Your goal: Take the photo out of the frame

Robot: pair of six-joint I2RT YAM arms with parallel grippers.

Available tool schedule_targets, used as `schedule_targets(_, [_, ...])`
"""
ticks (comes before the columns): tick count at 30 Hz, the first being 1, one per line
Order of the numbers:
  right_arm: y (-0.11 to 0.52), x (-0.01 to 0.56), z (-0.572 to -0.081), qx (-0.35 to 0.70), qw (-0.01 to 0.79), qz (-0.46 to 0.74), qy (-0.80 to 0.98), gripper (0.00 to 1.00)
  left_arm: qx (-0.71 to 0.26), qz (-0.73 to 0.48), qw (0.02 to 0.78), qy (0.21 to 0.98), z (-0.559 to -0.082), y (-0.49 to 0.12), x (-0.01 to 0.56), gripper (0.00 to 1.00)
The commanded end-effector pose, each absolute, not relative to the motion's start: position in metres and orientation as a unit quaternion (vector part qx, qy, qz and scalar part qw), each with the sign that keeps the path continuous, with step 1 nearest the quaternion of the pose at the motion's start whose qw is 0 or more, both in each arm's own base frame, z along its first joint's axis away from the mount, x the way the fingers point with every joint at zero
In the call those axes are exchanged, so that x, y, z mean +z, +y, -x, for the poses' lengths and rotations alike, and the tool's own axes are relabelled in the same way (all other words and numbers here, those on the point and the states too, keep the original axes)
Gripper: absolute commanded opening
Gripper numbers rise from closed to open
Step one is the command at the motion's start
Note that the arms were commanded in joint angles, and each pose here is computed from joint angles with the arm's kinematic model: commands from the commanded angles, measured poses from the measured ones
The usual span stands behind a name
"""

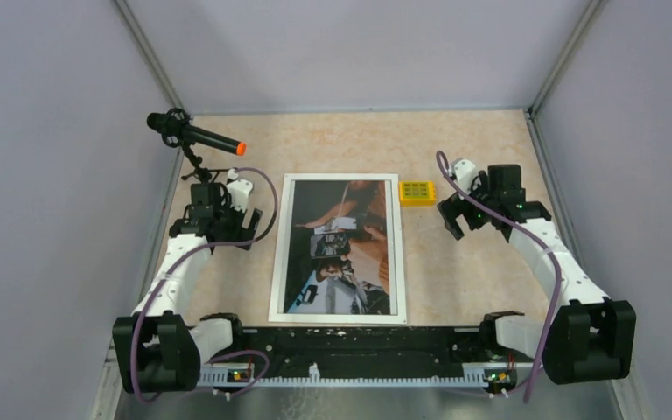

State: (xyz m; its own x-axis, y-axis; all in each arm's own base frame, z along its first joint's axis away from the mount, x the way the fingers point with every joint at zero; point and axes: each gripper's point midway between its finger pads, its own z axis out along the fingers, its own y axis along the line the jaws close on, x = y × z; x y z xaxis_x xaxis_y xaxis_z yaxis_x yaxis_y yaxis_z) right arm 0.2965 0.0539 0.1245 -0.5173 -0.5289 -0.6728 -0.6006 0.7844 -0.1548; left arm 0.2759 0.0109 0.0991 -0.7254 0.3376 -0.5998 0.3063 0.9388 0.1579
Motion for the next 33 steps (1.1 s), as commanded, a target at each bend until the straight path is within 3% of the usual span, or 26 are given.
schedule_targets(1, [0.066, 0.128, -0.302, 0.060, 0.378, 0.351, 0.854, 0.99, -0.023, -0.226, 0.342, 0.912, -0.277, -0.010, 0.105, 0.99])
schedule_targets(8, [0.072, 0.118, -0.304, 0.056, 0.357, 0.356, 0.862, 0.99, -0.081, -0.222, 0.364, 0.901, -0.296, -0.039, 0.106, 0.99])
schedule_targets(17, [0.068, 0.119, -0.304, 0.053, 0.327, 0.354, 0.875, 0.99, -0.149, -0.245, 0.336, 0.897, -0.301, -0.093, 0.080, 0.98])
schedule_targets(30, [0.054, 0.124, -0.292, 0.064, 0.286, 0.359, 0.886, 0.99, -0.131, -0.205, 0.280, 0.929, -0.307, -0.105, 0.038, 0.70])
schedule_targets(33, [0.043, 0.126, -0.293, 0.062, 0.288, 0.346, 0.891, 0.99, -0.137, -0.231, 0.261, 0.927, -0.305, -0.120, 0.028, 0.58])
